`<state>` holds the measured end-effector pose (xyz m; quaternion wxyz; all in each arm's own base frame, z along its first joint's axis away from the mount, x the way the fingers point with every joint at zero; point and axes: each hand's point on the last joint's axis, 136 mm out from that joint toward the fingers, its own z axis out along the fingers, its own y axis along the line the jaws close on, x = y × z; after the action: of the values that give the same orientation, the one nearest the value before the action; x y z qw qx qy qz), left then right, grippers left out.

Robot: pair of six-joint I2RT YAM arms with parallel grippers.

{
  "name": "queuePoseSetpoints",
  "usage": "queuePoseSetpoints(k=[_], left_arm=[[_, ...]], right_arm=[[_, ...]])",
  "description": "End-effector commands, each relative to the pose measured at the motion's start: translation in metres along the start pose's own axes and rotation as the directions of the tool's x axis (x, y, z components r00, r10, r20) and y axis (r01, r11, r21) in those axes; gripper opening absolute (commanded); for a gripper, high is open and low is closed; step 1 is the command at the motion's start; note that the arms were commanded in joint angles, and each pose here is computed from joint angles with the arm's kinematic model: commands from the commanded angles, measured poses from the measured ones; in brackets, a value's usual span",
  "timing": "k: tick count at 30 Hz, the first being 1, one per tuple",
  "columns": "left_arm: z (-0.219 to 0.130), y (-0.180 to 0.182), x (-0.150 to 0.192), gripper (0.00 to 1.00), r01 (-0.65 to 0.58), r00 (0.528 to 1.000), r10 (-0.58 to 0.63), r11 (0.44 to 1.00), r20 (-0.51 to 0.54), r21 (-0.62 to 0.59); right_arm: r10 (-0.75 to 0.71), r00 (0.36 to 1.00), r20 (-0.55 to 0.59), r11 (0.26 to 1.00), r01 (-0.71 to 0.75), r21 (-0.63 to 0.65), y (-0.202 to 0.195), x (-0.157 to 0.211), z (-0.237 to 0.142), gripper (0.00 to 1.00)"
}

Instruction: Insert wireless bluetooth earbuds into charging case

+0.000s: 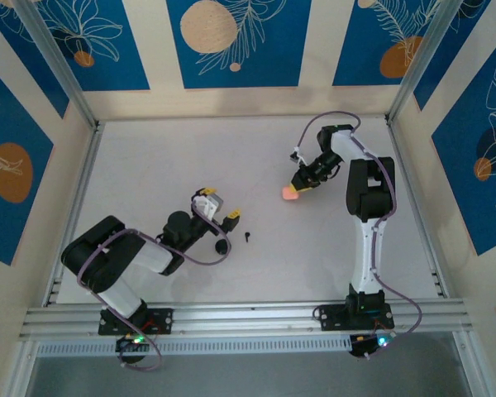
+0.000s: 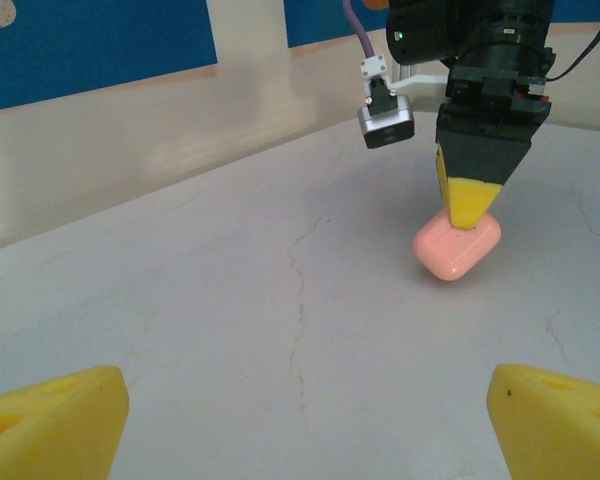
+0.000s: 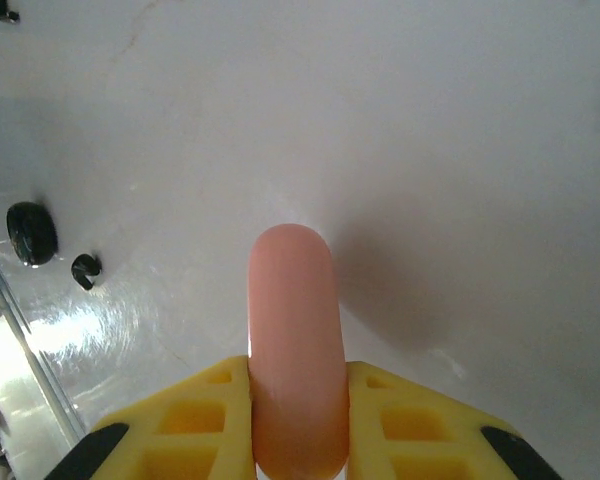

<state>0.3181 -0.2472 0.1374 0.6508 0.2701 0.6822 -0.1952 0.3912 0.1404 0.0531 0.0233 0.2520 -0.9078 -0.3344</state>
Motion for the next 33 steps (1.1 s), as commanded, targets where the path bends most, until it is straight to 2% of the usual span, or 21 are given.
queuePoseSetpoints(k=[1,13,30,33], left_arm=[[0.006,0.003,-0.003,0.91,-0.003,1.0,0.003,1.0,0.007,-0.005],[0.007,0.002,-0.002,0.9,-0.008,1.0,0.008,1.0,-0.008,0.0],[0.004,0.002,-0.005,0.88,0.002,1.0,-0.002,1.0,-0.013,0.001],[0.003,0.002,-0.004,0.88,0.011,1.0,-0.011,1.0,-0.021,-0.001]], right_arm=[[-0.004,0.999,-0.033,1.0,0.004,-0.017,0.0,0.002,0.003,0.15],[0.008,0.998,-0.055,1.0,-0.008,0.004,-0.012,0.001,0.011,0.23],[0.038,0.999,-0.012,0.996,-0.037,0.076,-0.028,-0.009,0.006,0.48],[0.036,0.999,0.004,0.995,-0.036,0.089,-0.028,-0.013,0.001,0.5]])
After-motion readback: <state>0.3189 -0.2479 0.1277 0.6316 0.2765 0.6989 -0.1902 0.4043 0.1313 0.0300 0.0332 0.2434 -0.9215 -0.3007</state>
